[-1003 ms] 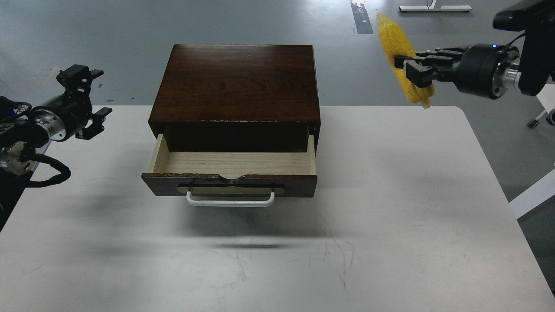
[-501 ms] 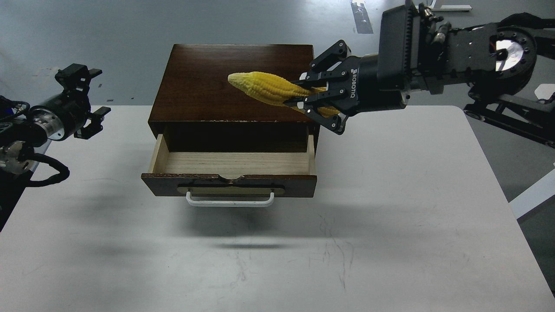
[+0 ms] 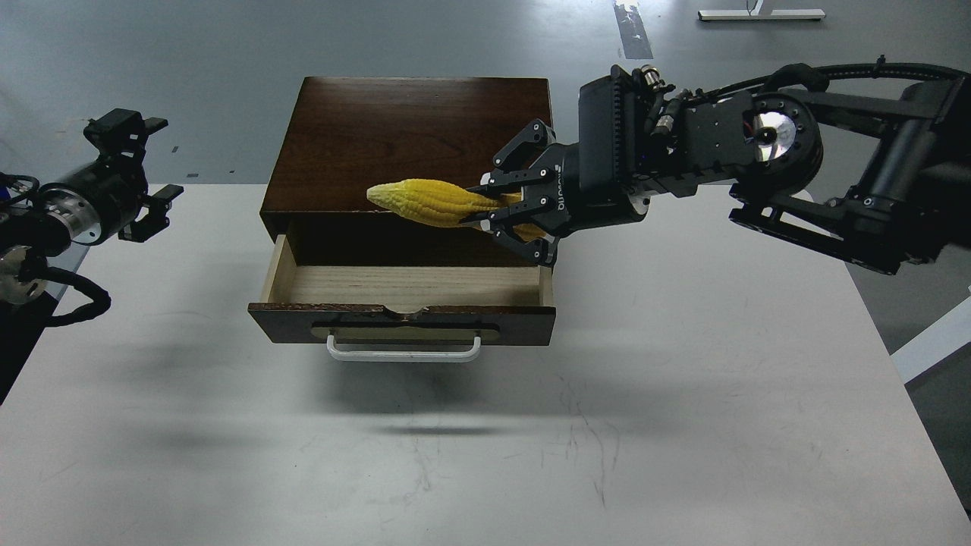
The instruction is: Put corn in drawer with both arms
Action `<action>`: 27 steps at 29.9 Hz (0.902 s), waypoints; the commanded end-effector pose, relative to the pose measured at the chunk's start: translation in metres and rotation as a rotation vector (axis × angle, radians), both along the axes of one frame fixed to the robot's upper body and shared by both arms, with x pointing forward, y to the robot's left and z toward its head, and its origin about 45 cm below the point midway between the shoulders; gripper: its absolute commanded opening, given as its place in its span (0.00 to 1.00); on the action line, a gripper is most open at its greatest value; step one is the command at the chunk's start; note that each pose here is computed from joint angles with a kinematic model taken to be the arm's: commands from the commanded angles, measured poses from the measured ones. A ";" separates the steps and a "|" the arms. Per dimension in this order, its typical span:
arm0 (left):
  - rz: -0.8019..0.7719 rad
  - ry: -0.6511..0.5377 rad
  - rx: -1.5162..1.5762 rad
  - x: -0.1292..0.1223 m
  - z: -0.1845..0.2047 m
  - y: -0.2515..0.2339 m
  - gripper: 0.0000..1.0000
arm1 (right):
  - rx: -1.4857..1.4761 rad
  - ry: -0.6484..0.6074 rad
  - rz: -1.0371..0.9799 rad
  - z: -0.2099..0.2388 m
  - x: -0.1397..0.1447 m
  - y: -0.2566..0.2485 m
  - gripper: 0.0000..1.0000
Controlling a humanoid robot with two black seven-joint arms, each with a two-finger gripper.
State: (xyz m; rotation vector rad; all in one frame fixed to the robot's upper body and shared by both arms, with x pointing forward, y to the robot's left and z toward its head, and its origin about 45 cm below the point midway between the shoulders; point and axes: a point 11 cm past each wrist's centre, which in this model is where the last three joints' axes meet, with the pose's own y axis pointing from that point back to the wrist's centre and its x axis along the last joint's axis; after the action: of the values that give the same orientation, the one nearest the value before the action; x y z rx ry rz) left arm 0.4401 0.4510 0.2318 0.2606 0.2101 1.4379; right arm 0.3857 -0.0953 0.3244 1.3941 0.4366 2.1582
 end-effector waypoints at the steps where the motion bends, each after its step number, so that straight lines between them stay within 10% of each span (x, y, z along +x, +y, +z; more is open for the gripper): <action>1: 0.000 0.000 0.001 0.000 0.001 0.001 0.99 | 0.007 0.029 -0.007 -0.010 -0.002 -0.001 0.40; 12: -0.001 -0.007 -0.002 0.000 0.001 0.000 0.99 | 0.037 0.061 -0.023 -0.027 -0.001 -0.005 0.76; 27: 0.012 -0.035 0.008 -0.002 0.007 0.010 0.99 | 0.200 0.051 0.004 -0.016 0.008 0.026 0.86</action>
State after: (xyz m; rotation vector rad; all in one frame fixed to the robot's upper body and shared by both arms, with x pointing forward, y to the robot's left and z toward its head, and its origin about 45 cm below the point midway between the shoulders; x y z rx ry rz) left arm 0.4379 0.4603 0.2387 0.2417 0.1785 1.4544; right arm 0.3942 -0.0819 0.2922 1.5035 0.3243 2.1948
